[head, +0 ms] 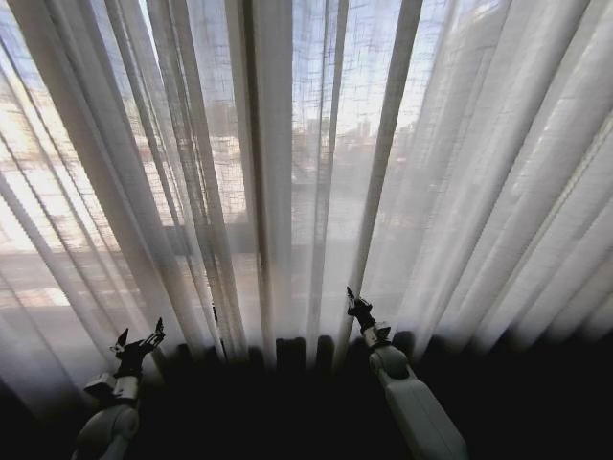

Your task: Open the curtains by pulling them apart, changing their state from closed to fully open.

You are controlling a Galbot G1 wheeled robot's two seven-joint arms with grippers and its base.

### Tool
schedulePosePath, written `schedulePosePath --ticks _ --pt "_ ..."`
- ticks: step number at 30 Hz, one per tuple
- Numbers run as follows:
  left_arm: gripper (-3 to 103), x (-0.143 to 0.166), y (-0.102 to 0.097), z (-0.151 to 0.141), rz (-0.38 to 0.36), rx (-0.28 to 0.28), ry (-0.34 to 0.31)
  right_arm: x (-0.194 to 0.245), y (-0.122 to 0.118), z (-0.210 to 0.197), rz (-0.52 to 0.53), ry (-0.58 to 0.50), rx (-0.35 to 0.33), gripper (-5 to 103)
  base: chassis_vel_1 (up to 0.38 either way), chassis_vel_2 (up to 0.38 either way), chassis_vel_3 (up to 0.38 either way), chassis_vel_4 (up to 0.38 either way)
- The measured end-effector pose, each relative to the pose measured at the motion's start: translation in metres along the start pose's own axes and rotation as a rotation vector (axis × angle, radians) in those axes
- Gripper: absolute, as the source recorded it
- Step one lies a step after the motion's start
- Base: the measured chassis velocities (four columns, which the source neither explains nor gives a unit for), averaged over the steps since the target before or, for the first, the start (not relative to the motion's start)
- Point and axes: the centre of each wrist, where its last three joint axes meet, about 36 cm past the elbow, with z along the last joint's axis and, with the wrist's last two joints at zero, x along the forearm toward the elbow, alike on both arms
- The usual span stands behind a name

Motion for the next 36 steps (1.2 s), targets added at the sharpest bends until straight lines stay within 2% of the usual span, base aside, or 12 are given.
schedulePosePath --ticks 12,36 --pt "100 0.0 0.0 0.0 0.0 0.0 0.0 0.002 -0.009 0.002 0.003 0.003 0.001 0 -0.173 -0.173 0.178 0.171" --pt "100 0.0 0.0 0.0 0.0 0.0 0.0 0.009 -0.023 -0.002 -0.003 -0.008 0.003 0 -0.334 -0.342 0.342 0.336"
